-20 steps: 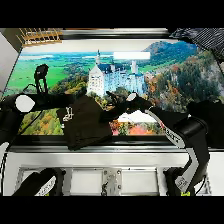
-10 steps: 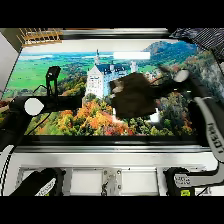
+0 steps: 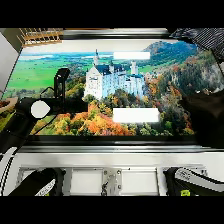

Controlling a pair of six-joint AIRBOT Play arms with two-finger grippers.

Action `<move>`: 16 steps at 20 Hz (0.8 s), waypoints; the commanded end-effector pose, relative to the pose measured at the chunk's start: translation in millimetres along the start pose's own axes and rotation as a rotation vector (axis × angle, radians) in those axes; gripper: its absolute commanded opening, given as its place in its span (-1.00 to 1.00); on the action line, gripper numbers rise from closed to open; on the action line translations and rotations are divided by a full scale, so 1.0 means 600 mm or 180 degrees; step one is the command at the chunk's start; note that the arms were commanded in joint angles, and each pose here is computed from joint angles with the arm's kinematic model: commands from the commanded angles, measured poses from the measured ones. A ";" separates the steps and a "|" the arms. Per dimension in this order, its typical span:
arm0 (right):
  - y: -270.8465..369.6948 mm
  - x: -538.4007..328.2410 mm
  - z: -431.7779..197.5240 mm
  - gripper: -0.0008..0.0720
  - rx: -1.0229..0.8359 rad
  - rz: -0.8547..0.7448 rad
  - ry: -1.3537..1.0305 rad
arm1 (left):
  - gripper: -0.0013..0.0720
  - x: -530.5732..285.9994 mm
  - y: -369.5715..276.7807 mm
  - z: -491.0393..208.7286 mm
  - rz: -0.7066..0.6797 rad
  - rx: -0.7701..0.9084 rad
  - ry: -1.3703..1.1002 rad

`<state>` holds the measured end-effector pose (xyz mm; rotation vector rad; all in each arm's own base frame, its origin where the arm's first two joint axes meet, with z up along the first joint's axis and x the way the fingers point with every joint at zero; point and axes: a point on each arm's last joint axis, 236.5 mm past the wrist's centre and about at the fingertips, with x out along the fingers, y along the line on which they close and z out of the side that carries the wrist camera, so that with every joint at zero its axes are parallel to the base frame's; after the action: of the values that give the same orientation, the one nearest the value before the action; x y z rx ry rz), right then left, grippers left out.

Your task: Fold the clothes and pants, and hang the long-sleeved shirts on hangers.

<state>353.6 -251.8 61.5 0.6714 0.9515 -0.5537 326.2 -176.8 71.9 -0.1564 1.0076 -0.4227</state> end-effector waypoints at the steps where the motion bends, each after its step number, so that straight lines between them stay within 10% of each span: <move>1: -0.070 -0.038 0.013 -0.93 0.0334 -0.0194 -0.0164 | -0.96 0.000 -0.002 -0.001 -0.0008 0.0011 0.0004; 16: -0.190 -0.008 -0.189 -0.93 0.0743 -0.1071 0.0494 | -0.96 0.000 -0.002 -0.002 -0.0006 0.0013 0.0016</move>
<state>229.5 -254.2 6.2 0.7670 1.1088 -0.8961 324.9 -177.9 71.6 -0.1545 1.0113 -0.4266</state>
